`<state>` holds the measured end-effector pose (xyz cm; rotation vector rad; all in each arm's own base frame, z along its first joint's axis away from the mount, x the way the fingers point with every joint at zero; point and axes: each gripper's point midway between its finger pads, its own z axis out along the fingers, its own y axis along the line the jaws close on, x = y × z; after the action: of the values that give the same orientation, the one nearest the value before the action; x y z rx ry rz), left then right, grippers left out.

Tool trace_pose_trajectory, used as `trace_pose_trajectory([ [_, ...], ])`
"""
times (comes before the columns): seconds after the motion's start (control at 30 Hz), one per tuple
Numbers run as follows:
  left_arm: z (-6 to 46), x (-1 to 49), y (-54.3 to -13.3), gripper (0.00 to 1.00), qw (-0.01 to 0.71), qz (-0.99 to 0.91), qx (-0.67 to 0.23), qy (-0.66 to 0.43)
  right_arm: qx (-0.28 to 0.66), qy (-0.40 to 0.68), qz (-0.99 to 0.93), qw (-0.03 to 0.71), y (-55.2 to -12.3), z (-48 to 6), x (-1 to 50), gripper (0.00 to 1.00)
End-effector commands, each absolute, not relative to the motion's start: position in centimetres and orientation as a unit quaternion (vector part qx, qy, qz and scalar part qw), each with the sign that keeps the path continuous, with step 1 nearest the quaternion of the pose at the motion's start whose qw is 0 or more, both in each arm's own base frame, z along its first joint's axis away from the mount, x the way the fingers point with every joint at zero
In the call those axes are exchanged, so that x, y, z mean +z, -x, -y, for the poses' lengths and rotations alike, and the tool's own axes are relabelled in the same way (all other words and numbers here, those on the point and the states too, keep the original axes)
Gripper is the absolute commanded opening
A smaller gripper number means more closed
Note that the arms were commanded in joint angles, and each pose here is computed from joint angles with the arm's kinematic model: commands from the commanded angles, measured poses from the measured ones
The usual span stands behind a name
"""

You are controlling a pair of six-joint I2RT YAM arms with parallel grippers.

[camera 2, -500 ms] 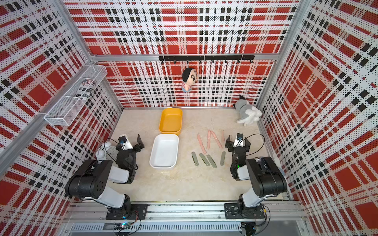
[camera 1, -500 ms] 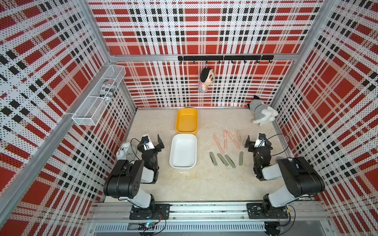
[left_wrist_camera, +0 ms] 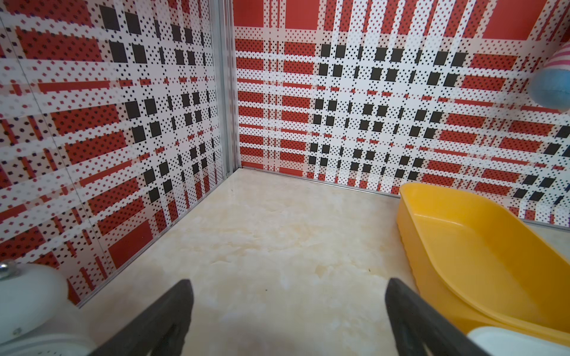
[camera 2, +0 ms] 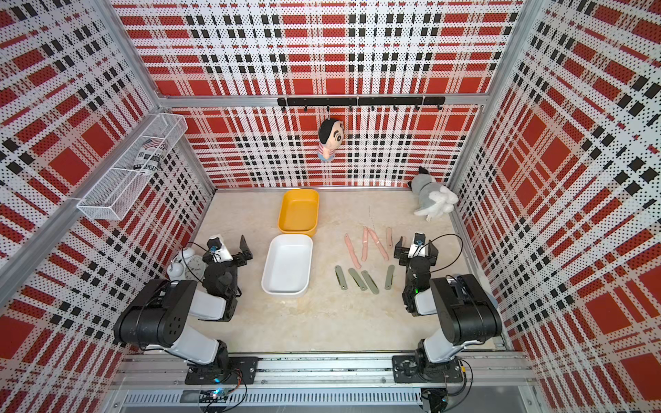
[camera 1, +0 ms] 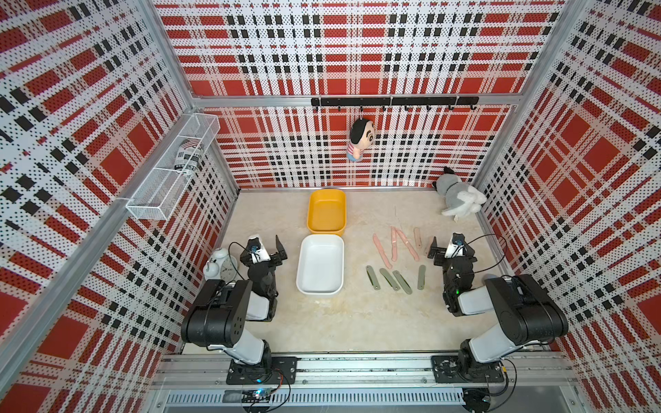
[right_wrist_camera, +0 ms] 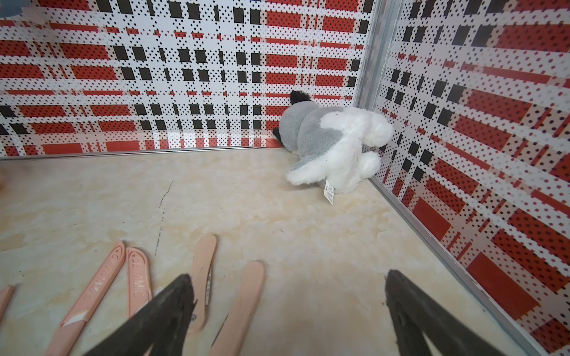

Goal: Place the fruit knives into the storage box by color
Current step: Adjust the storage box at the center of the board.

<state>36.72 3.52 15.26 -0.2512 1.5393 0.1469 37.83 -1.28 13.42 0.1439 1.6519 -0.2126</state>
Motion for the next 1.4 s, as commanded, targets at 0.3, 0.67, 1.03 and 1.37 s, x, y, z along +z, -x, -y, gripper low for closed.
trace_pose_trajectory([
  [0.3, -3.2, 15.8, -37.3, 0.98, 0.716, -0.688, 0.058, 0.103, -0.1, -0.07, -0.728, 0.675, -38.0, 1.7, 13.7, 1.0],
  [0.67, -3.3, 18.0, -35.4, 0.98, 0.724, -0.667, 0.118, 0.133, -0.081, -0.047, -0.703, 0.705, -36.2, 0.9, 15.4, 1.0],
  [1.03, -1.1, 28.3, -35.0, 0.98, 0.728, -0.632, 0.113, 0.241, -0.028, -0.089, -0.692, 0.716, -36.6, 0.3, 23.9, 1.0],
  [1.37, 0.2, 36.3, -35.3, 0.98, 0.738, -0.64, 0.006, 0.215, -0.029, -0.123, -0.586, 0.8, -35.6, 2.7, 35.5, 1.0],
])
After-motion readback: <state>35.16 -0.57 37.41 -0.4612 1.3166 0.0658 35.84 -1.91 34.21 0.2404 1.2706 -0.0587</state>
